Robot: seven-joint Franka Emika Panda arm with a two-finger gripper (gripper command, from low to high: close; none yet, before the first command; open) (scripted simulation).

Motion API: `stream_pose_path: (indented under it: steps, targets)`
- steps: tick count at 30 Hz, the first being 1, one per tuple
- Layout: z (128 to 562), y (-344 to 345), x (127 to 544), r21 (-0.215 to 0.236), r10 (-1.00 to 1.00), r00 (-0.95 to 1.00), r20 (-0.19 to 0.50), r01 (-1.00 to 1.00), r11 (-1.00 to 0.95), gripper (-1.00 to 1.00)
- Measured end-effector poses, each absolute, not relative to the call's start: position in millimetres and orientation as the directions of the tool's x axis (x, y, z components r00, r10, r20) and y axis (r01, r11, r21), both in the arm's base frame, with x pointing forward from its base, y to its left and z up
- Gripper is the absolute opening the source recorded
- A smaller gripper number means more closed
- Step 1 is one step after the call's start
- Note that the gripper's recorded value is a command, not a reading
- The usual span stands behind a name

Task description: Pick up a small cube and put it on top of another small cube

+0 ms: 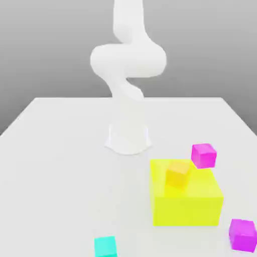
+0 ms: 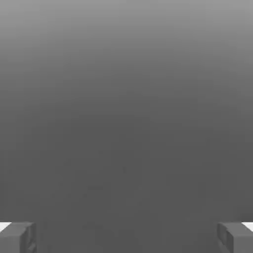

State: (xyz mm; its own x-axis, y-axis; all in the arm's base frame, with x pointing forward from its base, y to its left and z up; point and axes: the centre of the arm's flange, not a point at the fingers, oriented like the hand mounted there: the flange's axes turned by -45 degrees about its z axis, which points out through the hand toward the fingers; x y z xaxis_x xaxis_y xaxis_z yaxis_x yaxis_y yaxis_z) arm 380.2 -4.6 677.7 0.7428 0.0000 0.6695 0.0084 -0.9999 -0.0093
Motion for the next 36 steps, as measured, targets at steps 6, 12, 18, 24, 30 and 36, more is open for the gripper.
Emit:
stream_pose_path:
  steps: [6,12,18,24,30,36]
  targets:
    - [585.3,-14.2,449.6,-0.009,0.037,0.84,0.541,0.05,-0.999,0.0]
    - [482.6,-22.7,495.2,-0.009,0.073,0.912,0.404,0.084,-0.996,0.0]
    - [372.9,-32.1,516.8,-0.008,0.109,0.96,0.257,0.115,-0.993,0.0]
    - [262.1,-42.6,513.8,-0.004,0.146,0.984,0.103,0.147,-0.989,0.0]
    - [164.9,-50.6,501.1,0.001,0.17,0.985,0.003,0.17,-0.985,0.0]
    - [129.7,-50.8,499.5,0.0,0.17,0.985,0.0,0.17,-0.985,-1.0]
